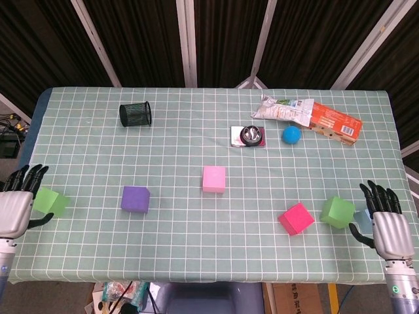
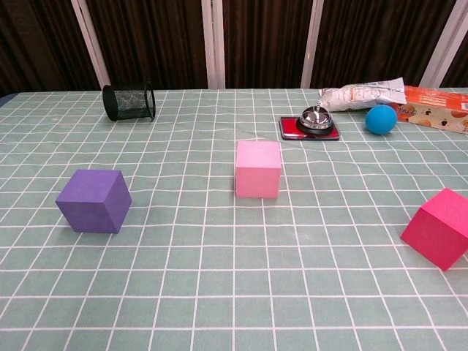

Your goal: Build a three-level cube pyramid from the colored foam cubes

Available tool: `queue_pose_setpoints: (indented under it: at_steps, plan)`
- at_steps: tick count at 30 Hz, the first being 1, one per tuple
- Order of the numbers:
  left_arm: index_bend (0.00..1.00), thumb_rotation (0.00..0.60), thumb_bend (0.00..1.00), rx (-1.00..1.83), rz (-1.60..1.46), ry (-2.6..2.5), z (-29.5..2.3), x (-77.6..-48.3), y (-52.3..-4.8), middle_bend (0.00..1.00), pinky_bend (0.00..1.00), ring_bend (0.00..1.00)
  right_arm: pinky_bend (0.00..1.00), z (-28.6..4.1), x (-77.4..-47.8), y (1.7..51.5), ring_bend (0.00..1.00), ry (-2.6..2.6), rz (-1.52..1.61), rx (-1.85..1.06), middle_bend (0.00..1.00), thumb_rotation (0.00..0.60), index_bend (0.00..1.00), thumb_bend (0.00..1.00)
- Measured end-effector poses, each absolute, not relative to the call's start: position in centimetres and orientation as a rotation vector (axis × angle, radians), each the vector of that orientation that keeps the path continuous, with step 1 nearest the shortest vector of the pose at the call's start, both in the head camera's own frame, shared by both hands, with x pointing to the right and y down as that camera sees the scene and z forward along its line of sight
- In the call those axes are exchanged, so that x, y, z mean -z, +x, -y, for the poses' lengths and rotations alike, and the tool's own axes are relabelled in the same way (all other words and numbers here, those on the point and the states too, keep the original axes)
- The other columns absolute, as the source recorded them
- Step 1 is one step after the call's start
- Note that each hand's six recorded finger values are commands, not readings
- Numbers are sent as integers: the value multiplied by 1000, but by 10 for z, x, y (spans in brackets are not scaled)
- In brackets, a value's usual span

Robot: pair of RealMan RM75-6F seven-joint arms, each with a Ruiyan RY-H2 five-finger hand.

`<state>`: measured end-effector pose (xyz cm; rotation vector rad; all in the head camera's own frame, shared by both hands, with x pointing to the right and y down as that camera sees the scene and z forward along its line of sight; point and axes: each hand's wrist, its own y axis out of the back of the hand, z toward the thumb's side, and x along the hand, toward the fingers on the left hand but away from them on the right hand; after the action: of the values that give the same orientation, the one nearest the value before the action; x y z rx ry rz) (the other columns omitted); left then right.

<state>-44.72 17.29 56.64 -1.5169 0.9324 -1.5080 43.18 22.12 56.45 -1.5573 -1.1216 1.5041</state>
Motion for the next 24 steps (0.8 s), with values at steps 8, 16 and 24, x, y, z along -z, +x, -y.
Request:
queue_pose_setpoints:
  at_steps: [8, 16, 24]
  plan:
    - [0, 600, 62, 1527, -817, -1608, -147, -583, -415, 170, 108, 0, 0, -221, -566, 431, 0, -1568, 1128, -1504, 0, 600, 0, 317]
    - [0, 600, 63, 1563, -721, -1682, -121, -604, -376, 218, 108, 4, 0, -222, -564, 435, 0, -1566, 1139, -1519, 0, 600, 0, 317]
    - [0, 600, 63, 1545, -643, -1733, -118, -626, -336, 254, 108, 15, 0, -221, -563, 438, 0, -1567, 1155, -1525, 0, 600, 0, 316]
